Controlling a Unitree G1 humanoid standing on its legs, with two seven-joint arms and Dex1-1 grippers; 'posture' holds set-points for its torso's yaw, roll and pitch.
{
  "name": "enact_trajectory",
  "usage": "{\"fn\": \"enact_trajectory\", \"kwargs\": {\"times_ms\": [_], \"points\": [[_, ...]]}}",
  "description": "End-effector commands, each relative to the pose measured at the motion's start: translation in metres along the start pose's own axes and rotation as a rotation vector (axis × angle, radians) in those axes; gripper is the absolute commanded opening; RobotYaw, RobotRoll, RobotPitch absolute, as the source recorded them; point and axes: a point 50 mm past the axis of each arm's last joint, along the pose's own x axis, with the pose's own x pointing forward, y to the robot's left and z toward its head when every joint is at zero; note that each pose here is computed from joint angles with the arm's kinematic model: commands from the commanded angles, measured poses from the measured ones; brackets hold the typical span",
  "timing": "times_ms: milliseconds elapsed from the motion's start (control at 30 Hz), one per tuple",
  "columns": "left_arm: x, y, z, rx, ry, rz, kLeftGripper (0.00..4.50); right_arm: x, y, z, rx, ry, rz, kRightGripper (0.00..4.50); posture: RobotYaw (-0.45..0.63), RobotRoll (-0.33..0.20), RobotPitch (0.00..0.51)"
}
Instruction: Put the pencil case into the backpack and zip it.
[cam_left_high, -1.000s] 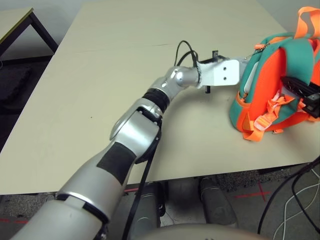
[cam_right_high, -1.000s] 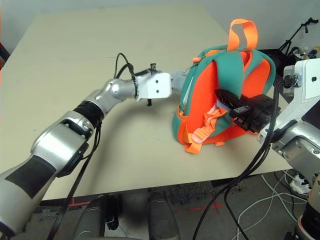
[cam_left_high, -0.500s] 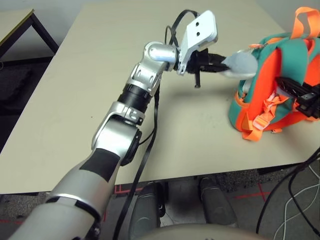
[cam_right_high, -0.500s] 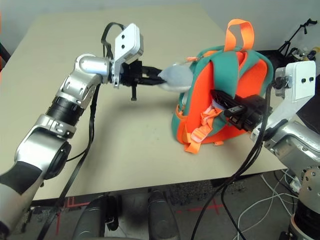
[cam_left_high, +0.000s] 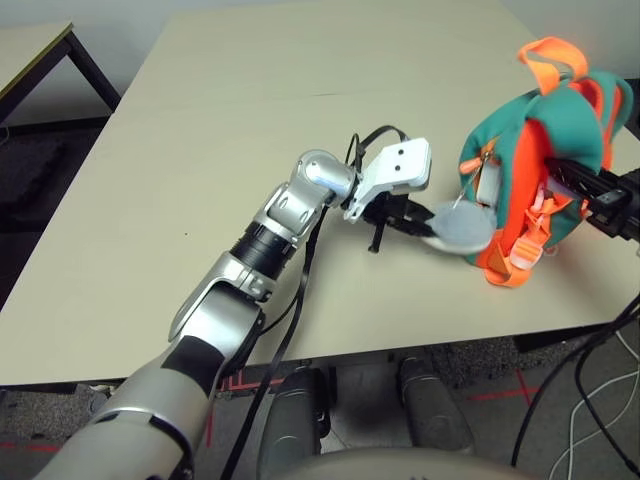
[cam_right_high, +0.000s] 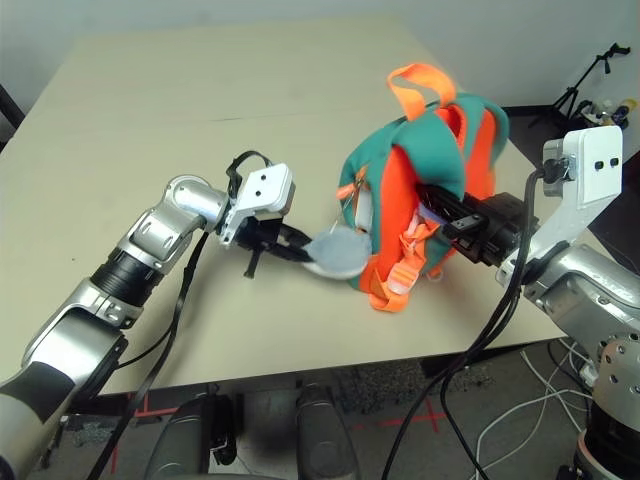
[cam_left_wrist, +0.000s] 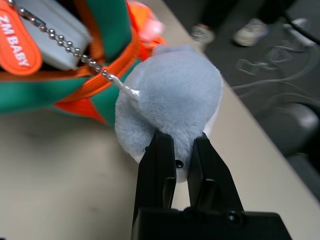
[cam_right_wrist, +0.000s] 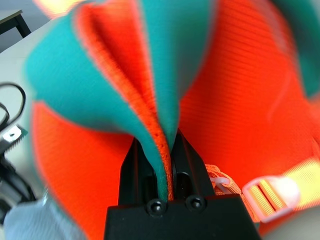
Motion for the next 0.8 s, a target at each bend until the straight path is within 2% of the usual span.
{"fn": "enact_trajectory", "kwargs": {"times_ms": [33, 167, 300, 500, 800], "points": [[0.007, -0.005, -0.001, -0.074, -0.017, -0.075, 0.25, 0.001, 0.002, -0.001, 0.003, -0.003, 0.003, 0.1, -0.23, 0.0, 0.142], [-0.002, 0.005, 0.015, -0.095, -0.08, -0.042, 0.25, 0.001, 0.002, -0.003, 0.007, -0.002, 0.002, 0.1, -0.23, 0.0, 0.142], [-0.004, 0.01, 0.02, -0.137, -0.124, -0.027, 0.25, 0.003, 0.002, -0.004, 0.01, -0.003, 0.002, 0.1, -0.22, 0.0, 0.143], [-0.002, 0.002, 0.029, -0.241, -0.225, -0.073, 0.25, 0.006, 0.002, -0.006, 0.01, -0.002, 0.003, 0.1, -0.21, 0.0, 0.146], [-0.031, -0.007, 0.069, -0.302, -0.393, -0.155, 0.25, 0.009, -0.001, -0.008, 0.009, 0.006, 0.008, 0.1, -0.19, 0.0, 0.144]]}}
